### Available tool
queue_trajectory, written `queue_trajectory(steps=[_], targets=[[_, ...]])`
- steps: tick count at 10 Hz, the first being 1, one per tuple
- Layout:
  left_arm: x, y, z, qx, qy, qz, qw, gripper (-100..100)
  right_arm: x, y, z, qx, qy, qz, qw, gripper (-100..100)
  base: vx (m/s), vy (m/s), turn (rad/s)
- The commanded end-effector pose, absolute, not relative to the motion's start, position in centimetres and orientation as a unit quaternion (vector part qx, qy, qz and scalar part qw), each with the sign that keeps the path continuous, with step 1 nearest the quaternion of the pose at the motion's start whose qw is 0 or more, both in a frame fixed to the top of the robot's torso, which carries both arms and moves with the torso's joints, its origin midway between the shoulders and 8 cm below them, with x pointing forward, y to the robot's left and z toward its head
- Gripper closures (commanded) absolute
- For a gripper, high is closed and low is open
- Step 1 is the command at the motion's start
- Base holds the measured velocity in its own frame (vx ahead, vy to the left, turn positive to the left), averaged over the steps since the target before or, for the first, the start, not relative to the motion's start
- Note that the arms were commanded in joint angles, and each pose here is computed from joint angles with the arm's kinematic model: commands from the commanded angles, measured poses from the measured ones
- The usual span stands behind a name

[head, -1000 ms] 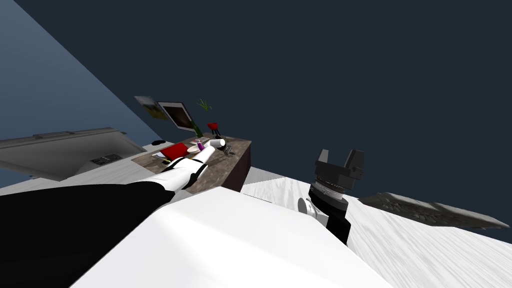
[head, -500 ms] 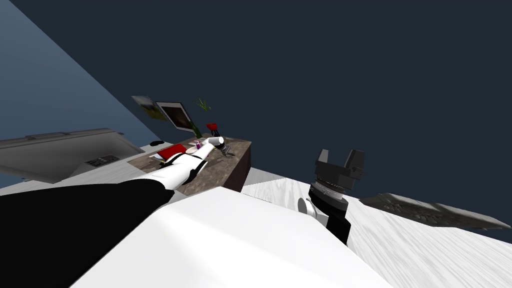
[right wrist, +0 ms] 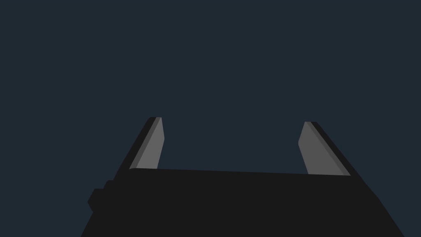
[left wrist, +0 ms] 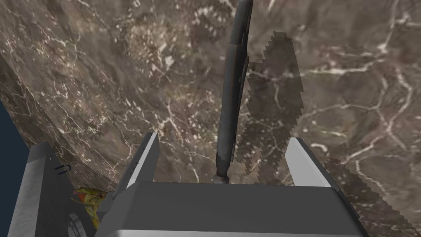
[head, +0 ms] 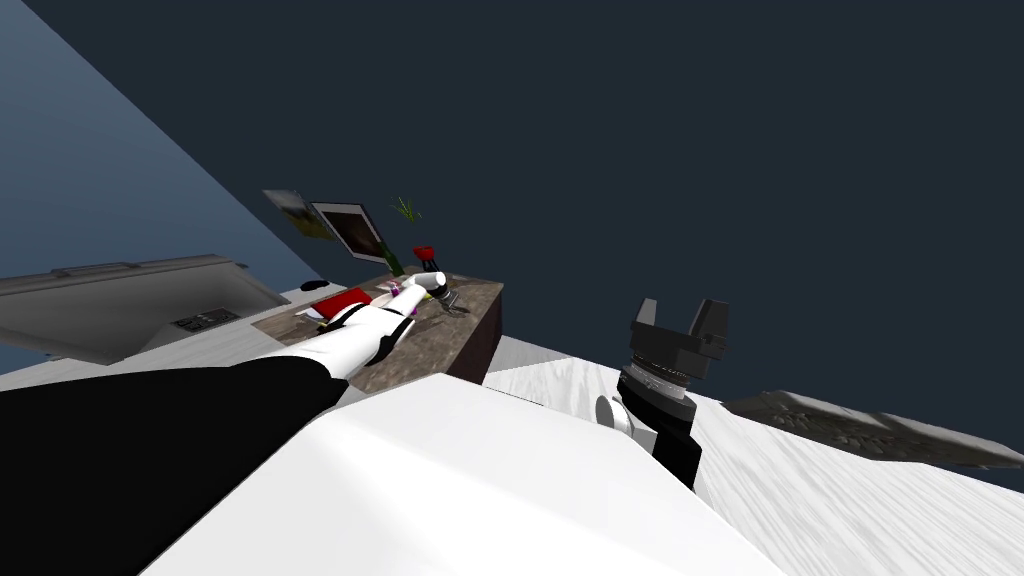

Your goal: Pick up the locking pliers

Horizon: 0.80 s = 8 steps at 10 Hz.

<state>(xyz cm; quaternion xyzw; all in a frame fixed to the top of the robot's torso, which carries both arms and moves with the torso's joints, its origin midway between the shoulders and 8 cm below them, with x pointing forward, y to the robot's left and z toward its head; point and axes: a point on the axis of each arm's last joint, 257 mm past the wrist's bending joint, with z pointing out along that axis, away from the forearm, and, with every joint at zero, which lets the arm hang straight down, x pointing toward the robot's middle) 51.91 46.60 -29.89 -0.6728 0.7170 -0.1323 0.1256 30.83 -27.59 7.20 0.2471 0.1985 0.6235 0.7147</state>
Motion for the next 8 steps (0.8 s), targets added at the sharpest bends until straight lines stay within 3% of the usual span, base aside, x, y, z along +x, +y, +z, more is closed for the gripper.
queue_trajectory(steps=[1, 8], targets=[[52.5, 47.2, -29.5, -0.669, 0.718, -0.137, 0.133, -100, 30.8, -27.6, 7.2, 0.247, 0.199, 0.624, 0.715, 0, 0.075, -0.060, 0.154], [52.4, 48.2, -30.4, -0.653, 0.733, -0.137, 0.131, -100, 30.8, -27.6, 7.2, 0.247, 0.198, 0.624, 0.715, 0, 0.045, -0.048, 0.084]])
